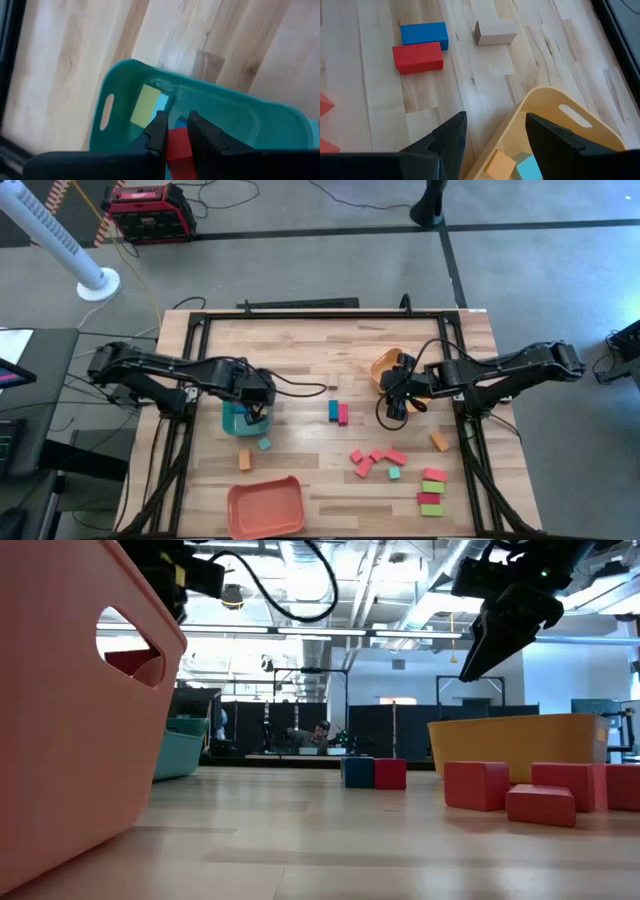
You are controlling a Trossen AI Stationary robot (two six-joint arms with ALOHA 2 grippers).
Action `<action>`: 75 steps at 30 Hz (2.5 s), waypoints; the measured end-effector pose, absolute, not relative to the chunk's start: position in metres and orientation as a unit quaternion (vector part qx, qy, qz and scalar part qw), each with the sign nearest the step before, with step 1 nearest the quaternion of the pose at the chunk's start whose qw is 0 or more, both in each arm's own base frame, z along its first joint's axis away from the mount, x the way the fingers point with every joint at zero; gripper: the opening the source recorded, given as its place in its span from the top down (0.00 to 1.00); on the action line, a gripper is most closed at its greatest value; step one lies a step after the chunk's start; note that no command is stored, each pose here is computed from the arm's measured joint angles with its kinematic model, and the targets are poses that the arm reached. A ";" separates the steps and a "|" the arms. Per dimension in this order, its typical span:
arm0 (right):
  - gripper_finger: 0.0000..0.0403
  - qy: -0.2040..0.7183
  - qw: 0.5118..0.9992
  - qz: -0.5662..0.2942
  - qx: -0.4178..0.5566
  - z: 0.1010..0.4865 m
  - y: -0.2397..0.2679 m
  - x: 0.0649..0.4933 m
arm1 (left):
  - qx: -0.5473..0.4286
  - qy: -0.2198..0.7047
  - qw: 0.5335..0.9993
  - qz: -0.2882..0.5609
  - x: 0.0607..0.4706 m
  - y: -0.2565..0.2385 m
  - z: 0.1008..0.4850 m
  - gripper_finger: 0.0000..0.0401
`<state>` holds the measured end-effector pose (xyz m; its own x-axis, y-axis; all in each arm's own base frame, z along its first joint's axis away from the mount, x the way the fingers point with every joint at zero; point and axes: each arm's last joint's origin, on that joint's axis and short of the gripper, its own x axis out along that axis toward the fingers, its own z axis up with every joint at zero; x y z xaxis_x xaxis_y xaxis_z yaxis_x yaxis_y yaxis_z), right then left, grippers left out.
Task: Sort blocks by size
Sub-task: Put the thin top red rectangular block into the green bin, then put the right orange cube block into the yellow bin
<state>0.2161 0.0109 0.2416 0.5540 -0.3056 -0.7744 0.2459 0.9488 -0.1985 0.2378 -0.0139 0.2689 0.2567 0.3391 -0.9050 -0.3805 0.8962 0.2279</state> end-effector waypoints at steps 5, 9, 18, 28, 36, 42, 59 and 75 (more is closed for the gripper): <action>0.42 0.445 0.881 -0.158 -0.030 0.242 0.011 0.216 | -0.029 0.542 0.809 0.224 0.232 -0.013 0.257 0.87; 0.42 0.445 0.881 -0.159 -0.027 0.242 0.011 0.216 | -0.028 0.542 0.811 0.219 0.231 -0.013 0.248 0.87; 0.42 0.446 0.882 -0.149 -0.024 0.241 0.017 0.215 | -0.028 0.543 0.811 0.217 0.229 -0.013 0.228 0.86; 0.42 0.445 0.886 -0.131 -0.027 0.241 0.028 0.214 | -0.029 0.541 0.813 0.216 0.228 -0.013 0.221 0.86; 0.42 0.443 0.887 -0.124 -0.024 0.241 0.034 0.213 | -0.025 0.536 0.817 0.212 0.230 -0.013 0.222 0.86; 0.42 0.443 0.888 -0.120 -0.026 0.241 0.036 0.213 | -0.028 0.537 0.815 0.216 0.230 -0.010 0.222 0.86; 0.42 0.443 0.888 -0.122 -0.028 0.241 0.036 0.212 | -0.023 0.539 0.814 0.214 0.230 -0.010 0.222 0.81; 0.42 0.444 0.887 -0.120 -0.032 0.241 0.036 0.212 | -0.008 0.536 0.814 0.225 0.230 -0.002 0.223 0.73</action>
